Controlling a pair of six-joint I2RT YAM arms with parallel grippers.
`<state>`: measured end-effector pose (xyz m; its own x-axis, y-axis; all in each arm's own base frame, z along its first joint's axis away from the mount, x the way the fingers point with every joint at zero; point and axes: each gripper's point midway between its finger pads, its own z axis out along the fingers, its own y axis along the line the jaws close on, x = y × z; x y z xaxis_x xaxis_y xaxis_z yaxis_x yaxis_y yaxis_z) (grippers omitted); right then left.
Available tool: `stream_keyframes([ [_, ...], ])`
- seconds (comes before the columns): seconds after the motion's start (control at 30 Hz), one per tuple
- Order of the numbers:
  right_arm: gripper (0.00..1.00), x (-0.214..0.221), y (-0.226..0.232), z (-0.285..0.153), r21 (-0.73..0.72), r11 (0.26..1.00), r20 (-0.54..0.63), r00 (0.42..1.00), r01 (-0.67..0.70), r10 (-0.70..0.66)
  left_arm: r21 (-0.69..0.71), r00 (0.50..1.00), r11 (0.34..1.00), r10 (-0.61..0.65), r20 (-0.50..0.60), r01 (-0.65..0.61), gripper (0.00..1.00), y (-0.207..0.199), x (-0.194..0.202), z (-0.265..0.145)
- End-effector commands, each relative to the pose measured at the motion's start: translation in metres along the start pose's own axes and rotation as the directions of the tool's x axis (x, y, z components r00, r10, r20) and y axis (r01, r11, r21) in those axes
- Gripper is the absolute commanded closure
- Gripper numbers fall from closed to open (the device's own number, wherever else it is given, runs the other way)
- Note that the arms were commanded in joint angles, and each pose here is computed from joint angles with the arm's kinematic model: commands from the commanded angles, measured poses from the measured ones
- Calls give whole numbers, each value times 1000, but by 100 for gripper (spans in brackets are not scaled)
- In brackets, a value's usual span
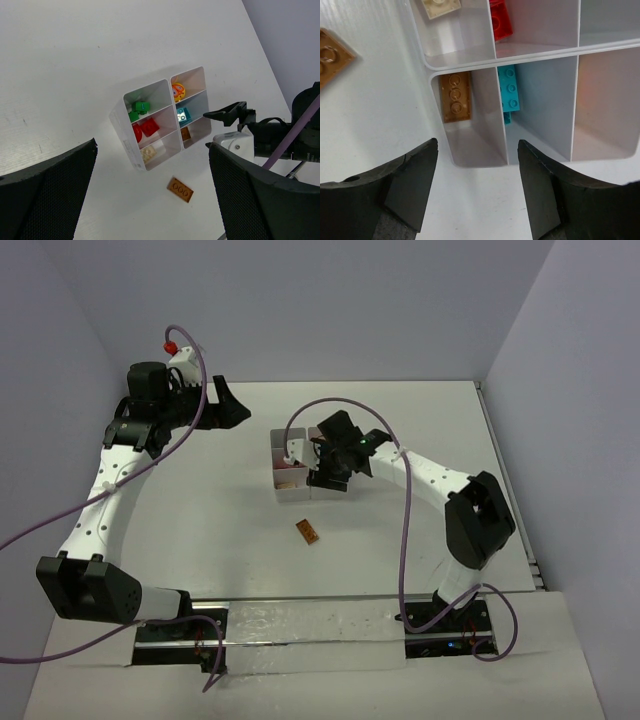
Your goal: Sort the legos into containers by color
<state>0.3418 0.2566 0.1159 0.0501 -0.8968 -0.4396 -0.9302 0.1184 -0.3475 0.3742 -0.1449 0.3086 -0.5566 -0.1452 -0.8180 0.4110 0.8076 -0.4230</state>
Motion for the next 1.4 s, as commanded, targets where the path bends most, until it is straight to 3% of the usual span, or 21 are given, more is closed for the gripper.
stream_keyframes([
  [0.0,29,-50,-19,-53,68,994,179,982,-80,67,-8,997,1000,16,77,-15,1,-4,-23,-7],
  [0.1,31,-78,-5,-83,-32,959,296,913,-283,280,-72,994,997,-13,110,21,1,6,-28,-11],
  [0.23,32,-80,18,-88,-150,841,248,804,-519,540,-185,983,977,-74,165,105,1,24,-35,-18],
  [0.37,31,-67,48,-71,-229,762,170,746,-606,645,-263,971,953,-94,219,151,1,39,-37,-27],
  [0.57,22,-52,89,-29,-228,744,42,757,-628,652,-343,946,911,-129,297,231,1,61,-40,-47],
  [0.6,16,-55,95,-25,-237,740,27,757,-629,653,-349,941,903,-140,310,249,1,64,-42,-50],
  [0.63,4,-60,102,-20,-240,742,20,762,-625,648,-357,934,896,-147,327,265,1,68,-45,-55],
  [0.67,0,-63,106,-17,-233,749,24,766,-620,642,-358,931,895,-143,335,266,1,68,-47,-59],
  [0.83,0,-71,127,1,-204,764,6,779,-613,627,-386,931,884,-127,342,262,1,73,-49,-69],
  [0.93,0,-59,128,24,-82,746,-59,750,-661,658,-387,930,883,-131,342,266,1,75,-46,-70],
  [1.2,0,-55,126,49,-37,714,-114,712,-700,693,-375,928,887,-134,347,268,1,72,-47,-72],
  [1.37,10,-54,131,56,-50,700,-132,700,-712,702,-364,928,892,-139,346,270,1,71,-46,-71],
])
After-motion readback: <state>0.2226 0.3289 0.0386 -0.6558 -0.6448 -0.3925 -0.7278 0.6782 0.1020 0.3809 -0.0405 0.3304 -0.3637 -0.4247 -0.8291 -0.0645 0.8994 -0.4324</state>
